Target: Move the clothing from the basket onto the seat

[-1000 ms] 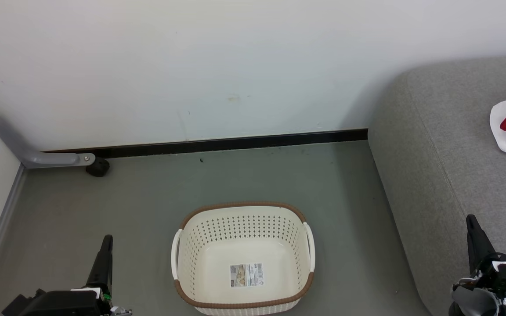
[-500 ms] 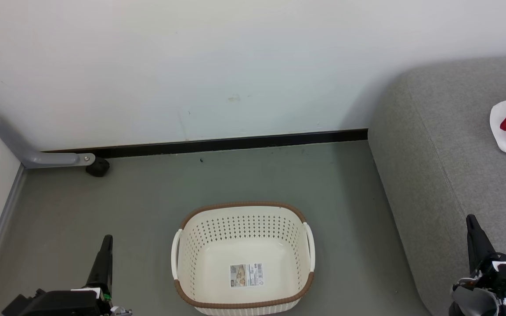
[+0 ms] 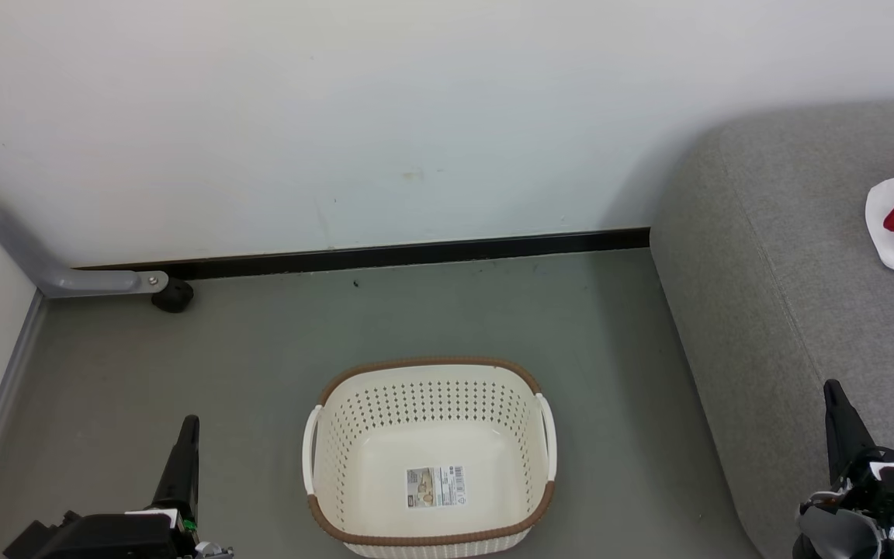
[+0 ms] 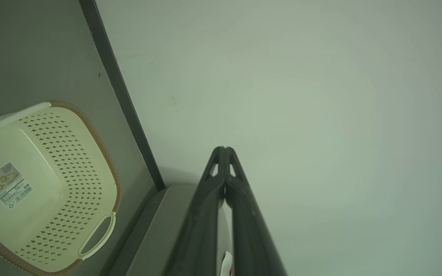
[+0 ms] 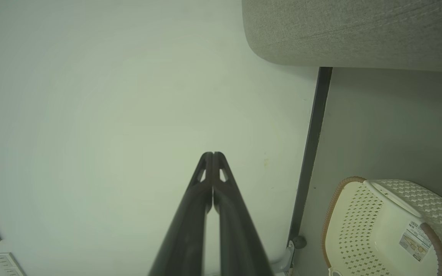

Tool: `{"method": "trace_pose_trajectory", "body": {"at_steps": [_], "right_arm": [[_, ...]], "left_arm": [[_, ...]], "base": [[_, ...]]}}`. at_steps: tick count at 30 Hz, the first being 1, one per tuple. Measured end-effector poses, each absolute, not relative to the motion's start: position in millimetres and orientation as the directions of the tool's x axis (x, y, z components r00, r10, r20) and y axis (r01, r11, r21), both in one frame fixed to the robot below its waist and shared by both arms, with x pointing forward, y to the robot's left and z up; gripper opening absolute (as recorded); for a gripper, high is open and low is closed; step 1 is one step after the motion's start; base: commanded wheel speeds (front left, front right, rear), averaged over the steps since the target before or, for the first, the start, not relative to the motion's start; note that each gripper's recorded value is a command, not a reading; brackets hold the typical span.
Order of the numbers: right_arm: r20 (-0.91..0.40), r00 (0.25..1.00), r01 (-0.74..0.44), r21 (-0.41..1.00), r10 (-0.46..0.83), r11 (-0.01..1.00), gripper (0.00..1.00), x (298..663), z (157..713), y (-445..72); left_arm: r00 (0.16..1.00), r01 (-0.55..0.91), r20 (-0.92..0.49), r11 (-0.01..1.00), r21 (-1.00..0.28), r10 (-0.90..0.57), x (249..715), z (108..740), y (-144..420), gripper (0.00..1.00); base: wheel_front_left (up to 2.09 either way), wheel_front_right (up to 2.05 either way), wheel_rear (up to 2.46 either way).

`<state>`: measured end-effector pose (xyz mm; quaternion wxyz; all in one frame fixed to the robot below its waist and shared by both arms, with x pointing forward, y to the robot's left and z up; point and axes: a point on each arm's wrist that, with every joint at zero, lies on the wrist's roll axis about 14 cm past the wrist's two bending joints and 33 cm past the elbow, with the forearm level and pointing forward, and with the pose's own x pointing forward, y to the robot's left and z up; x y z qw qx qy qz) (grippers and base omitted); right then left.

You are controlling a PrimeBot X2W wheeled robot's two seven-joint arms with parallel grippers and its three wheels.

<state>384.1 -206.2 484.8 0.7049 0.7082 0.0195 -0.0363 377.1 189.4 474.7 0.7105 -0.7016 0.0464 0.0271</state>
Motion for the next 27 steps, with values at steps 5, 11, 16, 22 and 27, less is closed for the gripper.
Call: {"method": "trace_pose_trajectory", "body": {"at_steps": [5,11,16,22,27], "right_arm": [[-0.079,0.997,0.079,0.997,-0.023,-0.006,0.0,384.1,484.8,-206.3],[-0.079,0.997,0.079,0.997,-0.023,-0.006,0.0,384.1,484.7,-206.2],[-0.079,0.997,0.079,0.997,-0.023,-0.006,0.0,384.0,484.7,-206.2],[-0.08,0.997,0.079,0.997,-0.023,-0.006,0.0,384.0,484.6,-206.2],[-0.08,0.997,0.08,0.997,-0.024,-0.006,0.0,383.8,484.4,-206.2]], "left_arm": [[0.994,-0.104,-0.104,0.014,-0.995,-0.027,377.1,474.7,189.4,0.0],[0.994,-0.103,-0.104,0.014,-0.995,-0.027,377.1,474.8,189.4,0.0],[0.994,-0.103,-0.104,0.014,-0.995,-0.027,377.1,474.8,189.4,0.0],[0.994,-0.103,-0.104,0.014,-0.995,-0.026,377.1,474.8,189.5,0.0],[0.994,-0.103,-0.104,0.014,-0.995,-0.027,377.1,474.8,189.4,0.0]], "base": [[0.0,0.0,0.0],[0.0,0.0,0.0],[0.0,0.0,0.0],[0.0,0.0,0.0],[0.0,0.0,0.0]]}}
